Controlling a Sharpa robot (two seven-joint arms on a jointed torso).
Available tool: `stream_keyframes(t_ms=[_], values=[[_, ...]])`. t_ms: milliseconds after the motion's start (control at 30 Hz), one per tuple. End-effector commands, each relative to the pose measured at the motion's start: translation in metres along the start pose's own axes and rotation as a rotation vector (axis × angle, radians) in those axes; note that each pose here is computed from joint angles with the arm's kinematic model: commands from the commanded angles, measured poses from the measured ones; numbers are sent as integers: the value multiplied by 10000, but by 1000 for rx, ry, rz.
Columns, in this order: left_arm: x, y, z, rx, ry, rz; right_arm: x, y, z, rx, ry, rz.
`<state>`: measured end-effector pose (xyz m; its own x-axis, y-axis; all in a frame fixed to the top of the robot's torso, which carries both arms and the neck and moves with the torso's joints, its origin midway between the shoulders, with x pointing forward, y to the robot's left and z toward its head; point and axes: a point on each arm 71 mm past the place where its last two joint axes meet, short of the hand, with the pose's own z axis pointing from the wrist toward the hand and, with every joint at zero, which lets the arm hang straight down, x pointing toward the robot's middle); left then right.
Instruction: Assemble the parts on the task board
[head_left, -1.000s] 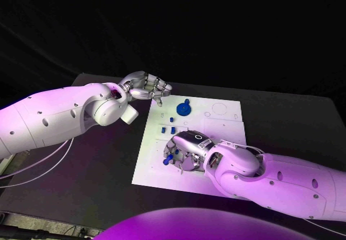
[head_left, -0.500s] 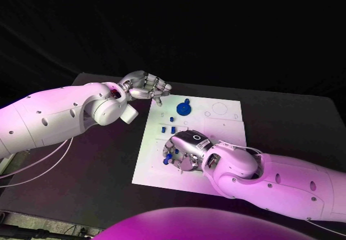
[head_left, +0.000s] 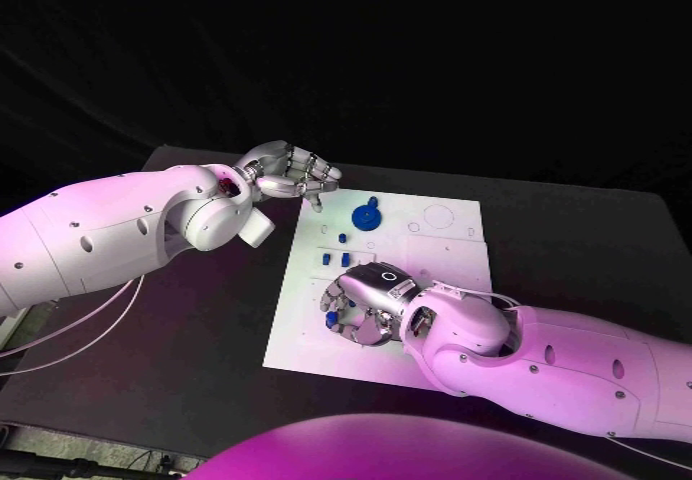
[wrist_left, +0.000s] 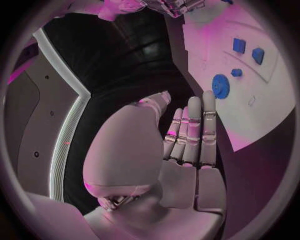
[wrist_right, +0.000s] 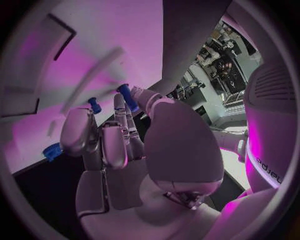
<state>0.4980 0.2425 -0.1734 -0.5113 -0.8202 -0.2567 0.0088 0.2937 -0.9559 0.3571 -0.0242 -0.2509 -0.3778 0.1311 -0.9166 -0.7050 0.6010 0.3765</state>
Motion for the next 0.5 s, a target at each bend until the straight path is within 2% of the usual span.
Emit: stream_keyframes(t_ms=[33, 267, 400, 500], values=[[22, -16, 3, 7, 17, -3, -1, -2, -10, 4, -6, -16], [13, -12, -2, 6, 16, -2, -84, 9, -98, -19, -101, 4], [8, -11, -5, 6, 15, -2, -226, -23, -244, -32, -188, 48], [1, -9, -8, 7, 13, -2, -402, -170, -402, 13, -236, 136]])
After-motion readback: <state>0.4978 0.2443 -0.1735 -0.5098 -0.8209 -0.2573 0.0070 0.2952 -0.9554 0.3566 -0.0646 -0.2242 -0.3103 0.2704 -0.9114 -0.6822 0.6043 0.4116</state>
